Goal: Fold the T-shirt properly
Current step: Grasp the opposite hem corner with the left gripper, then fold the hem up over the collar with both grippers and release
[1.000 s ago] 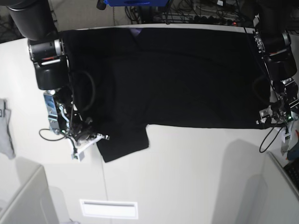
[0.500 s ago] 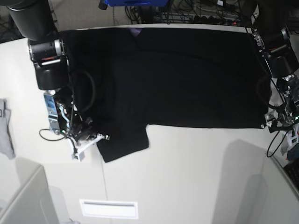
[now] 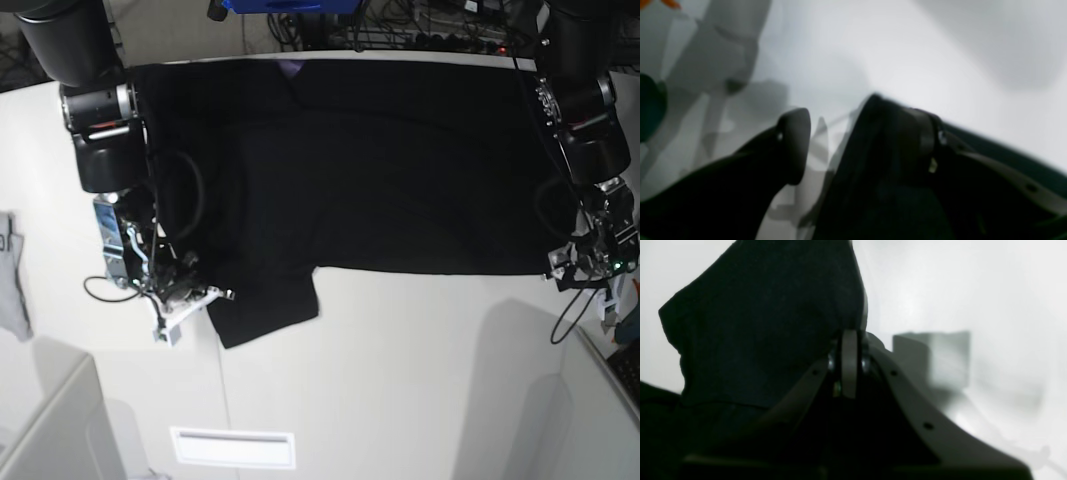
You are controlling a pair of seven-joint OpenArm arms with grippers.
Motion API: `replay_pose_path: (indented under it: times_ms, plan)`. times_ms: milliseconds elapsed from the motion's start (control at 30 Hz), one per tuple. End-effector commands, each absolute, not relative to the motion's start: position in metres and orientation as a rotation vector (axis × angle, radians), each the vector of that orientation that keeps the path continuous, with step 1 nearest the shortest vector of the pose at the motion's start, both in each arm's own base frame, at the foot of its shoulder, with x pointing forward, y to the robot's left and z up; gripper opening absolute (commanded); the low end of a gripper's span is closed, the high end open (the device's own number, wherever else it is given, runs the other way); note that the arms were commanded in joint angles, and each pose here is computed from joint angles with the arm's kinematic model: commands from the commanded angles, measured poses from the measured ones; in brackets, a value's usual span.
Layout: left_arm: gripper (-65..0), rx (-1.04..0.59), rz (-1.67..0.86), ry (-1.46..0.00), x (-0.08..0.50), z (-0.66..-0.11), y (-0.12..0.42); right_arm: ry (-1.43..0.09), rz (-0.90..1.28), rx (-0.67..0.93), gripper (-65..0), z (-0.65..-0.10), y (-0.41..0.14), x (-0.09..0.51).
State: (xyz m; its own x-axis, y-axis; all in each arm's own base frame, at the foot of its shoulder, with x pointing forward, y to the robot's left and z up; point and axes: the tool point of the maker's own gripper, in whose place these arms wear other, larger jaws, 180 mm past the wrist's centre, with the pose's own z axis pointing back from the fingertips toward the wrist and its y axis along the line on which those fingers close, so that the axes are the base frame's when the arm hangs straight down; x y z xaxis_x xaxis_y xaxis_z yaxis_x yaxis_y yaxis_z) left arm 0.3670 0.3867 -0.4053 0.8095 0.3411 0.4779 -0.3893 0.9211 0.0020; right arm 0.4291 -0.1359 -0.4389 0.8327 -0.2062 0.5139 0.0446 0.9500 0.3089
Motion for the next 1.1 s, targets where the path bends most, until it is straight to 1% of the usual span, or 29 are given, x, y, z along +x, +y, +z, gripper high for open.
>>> replay_pose_path:
  times_ms: [0, 133, 367, 400, 433, 467, 500, 567, 600, 667, 833, 933, 1033, 1067]
  plan:
    - [-25.3, 0.113, 0.384, -0.552, 0.384, -0.387, 0.394, -0.585, -0.128, 0.282, -65.0, -0.429, -0.139, 0.437]
    - [-25.3, 0.094, 0.418, -0.517, 0.378, -0.407, 0.395, -0.585, -0.128, 0.282, -65.0, -0.429, -0.139, 0.437]
    - [-26.5, 0.096, 0.409, -0.531, 0.382, -0.407, 0.393, -0.587, -0.129, 0.278, -65.0, -0.429, -0.141, 0.437]
    - [-27.6, 0.096, 0.409, -0.531, 0.382, -0.407, 0.393, -0.587, -0.129, 0.278, -65.0, -0.429, -0.141, 0.437]
    - [-31.4, 0.095, 0.41, -0.53, 0.382, -0.408, 0.393, -0.587, -0.129, 0.278, -65.0, -0.429, -0.141, 0.437]
    - [-37.0, 0.094, 0.409, -0.529, 0.382, -0.408, 0.392, -0.587, -0.129, 0.278, -65.0, -0.429, -0.141, 0.437]
    - [-44.3, 0.094, 0.409, -0.529, 0.382, -0.408, 0.392, -0.589, -0.129, 0.278, -65.0, -0.429, -0.141, 0.437]
    - [-61.1, 0.095, 0.408, -0.527, 0.381, -0.409, 0.392, -0.589, -0.13, 0.276, -65.0, -0.429, -0.142, 0.437]
    - [-65.0, 0.095, 0.408, -0.527, 0.381, -0.409, 0.392, -0.589, -0.13, 0.276, -65.0, -0.429, -0.142, 0.437]
    - [-65.0, 0.092, 0.413, -0.535, 0.382, -0.407, 0.392, -0.594, -0.13, 0.276, -65.0, -0.428, -0.142, 0.438]
    - [-65.0, 0.091, 0.363, -0.57, 0.392, -0.385, 0.39, -0.672, -0.126, 0.267, -65.0, -0.417, -0.149, 0.446]
    - [-65.0, 0.063, 0.257, -0.565, 0.39, -0.376, 0.378, -0.735, -0.092, 0.283, -65.0, -0.399, -0.144, 0.448]
    - [-65.0, 0.025, 0.29, -0.586, 0.378, -0.369, 0.379, -0.798, -0.056, 0.311, -65.0, -0.377, -0.132, 0.447]
    - [-65.0, 0.016, 0.302, -0.595, 0.374, -0.364, 0.38, -0.816, -0.059, 0.31, -65.0, -0.371, -0.136, 0.446]
